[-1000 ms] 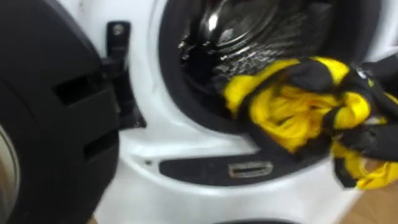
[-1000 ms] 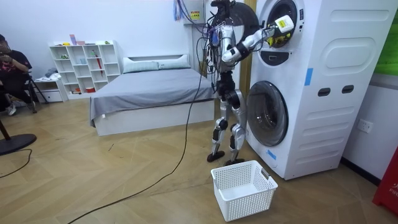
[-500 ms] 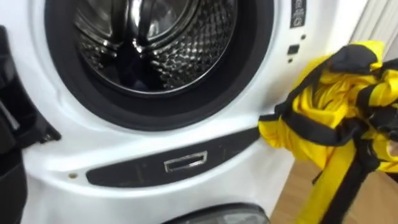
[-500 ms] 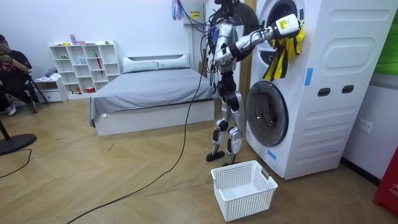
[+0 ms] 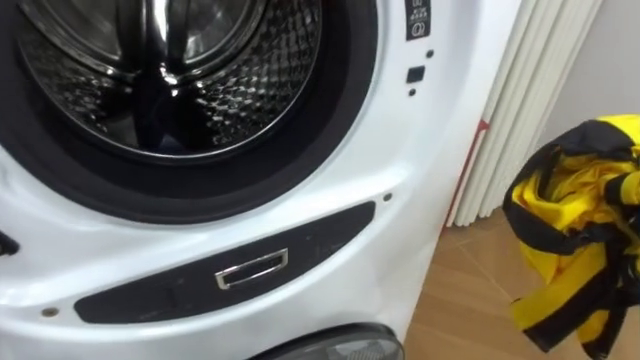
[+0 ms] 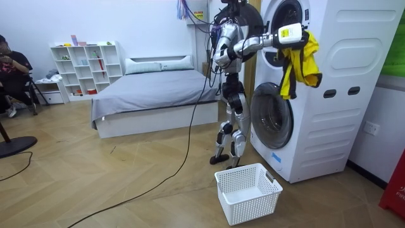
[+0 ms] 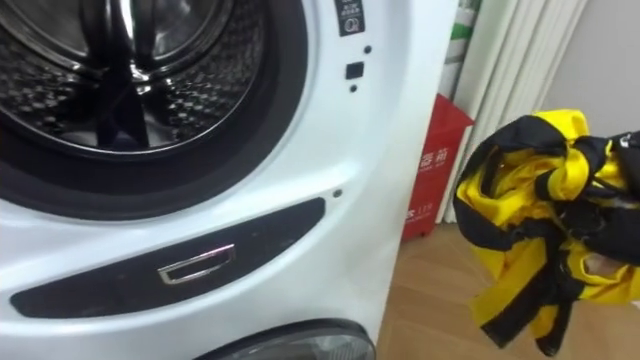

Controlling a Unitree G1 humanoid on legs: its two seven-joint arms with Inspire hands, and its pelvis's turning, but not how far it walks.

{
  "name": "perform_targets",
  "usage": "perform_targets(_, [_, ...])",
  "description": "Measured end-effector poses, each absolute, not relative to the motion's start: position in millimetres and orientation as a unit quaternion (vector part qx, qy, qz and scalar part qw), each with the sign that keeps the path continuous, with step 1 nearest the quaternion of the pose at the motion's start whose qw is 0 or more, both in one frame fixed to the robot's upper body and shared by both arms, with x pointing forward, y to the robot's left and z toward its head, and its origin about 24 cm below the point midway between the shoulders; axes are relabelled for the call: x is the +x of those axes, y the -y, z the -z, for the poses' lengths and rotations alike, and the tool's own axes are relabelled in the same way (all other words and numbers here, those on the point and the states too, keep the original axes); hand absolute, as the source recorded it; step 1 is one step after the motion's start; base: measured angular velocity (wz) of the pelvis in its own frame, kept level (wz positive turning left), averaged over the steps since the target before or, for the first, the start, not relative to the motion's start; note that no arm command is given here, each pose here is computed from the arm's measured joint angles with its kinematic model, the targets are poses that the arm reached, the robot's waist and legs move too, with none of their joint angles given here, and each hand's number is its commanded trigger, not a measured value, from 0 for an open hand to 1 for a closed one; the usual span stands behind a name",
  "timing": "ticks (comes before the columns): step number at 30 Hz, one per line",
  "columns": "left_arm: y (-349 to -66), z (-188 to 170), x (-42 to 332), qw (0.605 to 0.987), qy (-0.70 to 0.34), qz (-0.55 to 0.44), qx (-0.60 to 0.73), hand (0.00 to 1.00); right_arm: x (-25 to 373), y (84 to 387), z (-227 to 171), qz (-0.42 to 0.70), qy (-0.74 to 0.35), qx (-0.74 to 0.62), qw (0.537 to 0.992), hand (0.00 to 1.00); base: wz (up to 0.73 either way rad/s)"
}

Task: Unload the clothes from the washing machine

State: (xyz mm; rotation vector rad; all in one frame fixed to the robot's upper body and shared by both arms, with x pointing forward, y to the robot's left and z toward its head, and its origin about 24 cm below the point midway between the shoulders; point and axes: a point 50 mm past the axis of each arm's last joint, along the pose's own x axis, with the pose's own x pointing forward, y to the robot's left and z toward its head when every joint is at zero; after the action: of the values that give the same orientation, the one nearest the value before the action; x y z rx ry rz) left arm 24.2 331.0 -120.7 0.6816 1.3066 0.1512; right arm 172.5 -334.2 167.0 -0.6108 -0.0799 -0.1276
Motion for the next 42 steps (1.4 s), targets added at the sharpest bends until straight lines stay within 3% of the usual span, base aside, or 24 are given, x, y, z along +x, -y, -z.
perform_targets(6, [-329, 122, 26, 0.738, -0.598, -0.067, 0.305, 0.00, 175, 335, -126, 0.064, -0.047, -0.304, 0.949, 1.00, -0.01])
perform_targets(12, [-316, 128, 40, 0.746, -0.593, -0.037, 0.302, 0.00, 169, 324, -59, 0.029, -0.169, -0.245, 0.954, 1.00, 0.05])
perform_targets(19, [-299, 132, 62, 0.752, -0.574, 0.020, 0.323, 0.00, 166, 314, 23, 0.015, -0.314, -0.199, 0.928, 1.00, 0.08])
perform_targets(32, [-277, 136, 78, 0.783, -0.547, 0.040, 0.292, 0.00, 157, 295, 89, 0.069, -0.403, -0.160, 0.898, 1.00, 0.06])
perform_targets(42, [-276, 140, 75, 0.787, -0.540, 0.023, 0.299, 0.00, 170, 286, 100, 0.086, -0.408, -0.169, 0.893, 1.00, 0.01])
